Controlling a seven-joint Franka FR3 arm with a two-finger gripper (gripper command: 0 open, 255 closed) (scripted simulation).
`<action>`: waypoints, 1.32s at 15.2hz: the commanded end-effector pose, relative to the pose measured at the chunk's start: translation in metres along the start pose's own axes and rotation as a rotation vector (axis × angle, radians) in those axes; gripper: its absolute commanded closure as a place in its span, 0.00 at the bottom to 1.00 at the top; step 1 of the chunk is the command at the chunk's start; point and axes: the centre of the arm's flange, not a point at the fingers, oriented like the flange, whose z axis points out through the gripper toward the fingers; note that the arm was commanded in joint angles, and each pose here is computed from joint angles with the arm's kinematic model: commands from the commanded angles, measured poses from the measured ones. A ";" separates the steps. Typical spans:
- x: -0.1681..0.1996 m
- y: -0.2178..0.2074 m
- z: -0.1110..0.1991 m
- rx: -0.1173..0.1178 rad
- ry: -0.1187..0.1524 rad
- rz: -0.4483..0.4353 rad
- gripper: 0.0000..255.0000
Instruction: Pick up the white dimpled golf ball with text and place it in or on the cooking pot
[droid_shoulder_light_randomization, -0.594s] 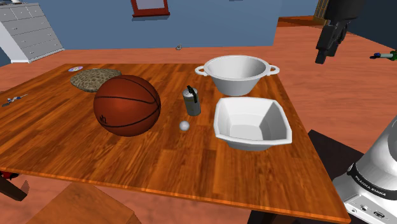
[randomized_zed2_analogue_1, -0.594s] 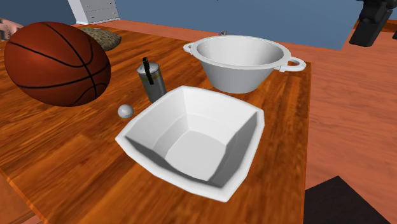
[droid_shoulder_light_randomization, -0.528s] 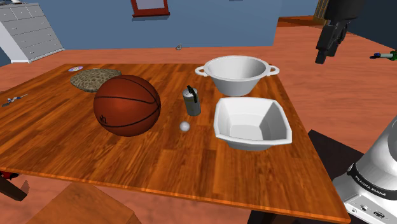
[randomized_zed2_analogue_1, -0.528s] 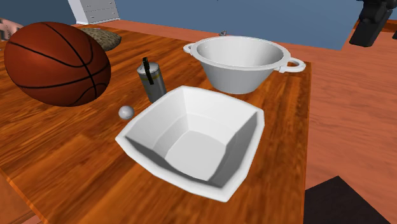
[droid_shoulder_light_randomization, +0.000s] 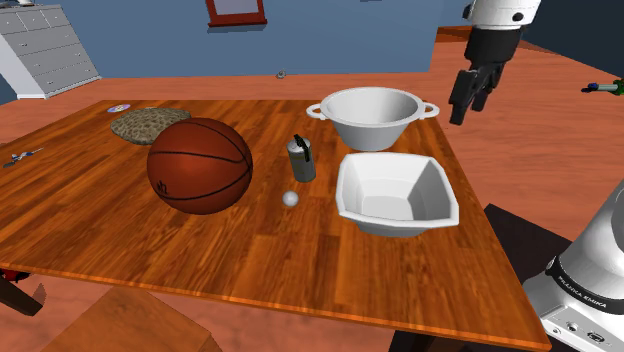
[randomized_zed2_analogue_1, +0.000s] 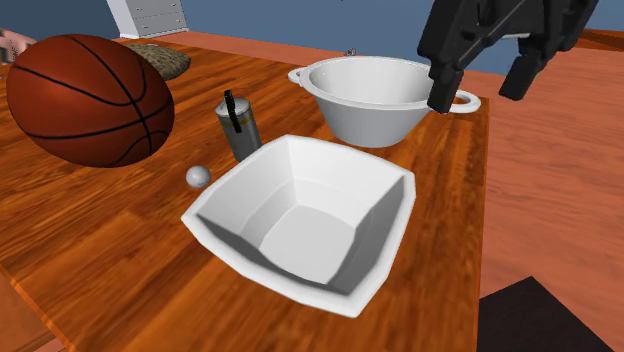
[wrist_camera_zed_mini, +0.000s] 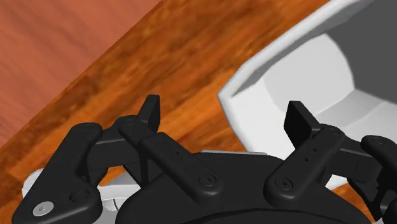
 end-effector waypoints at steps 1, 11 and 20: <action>0.010 -0.020 0.013 -0.003 0.020 0.004 0.00; 0.064 -0.122 0.068 -0.023 0.112 0.016 0.00; 0.118 -0.212 0.116 -0.041 0.194 0.027 0.00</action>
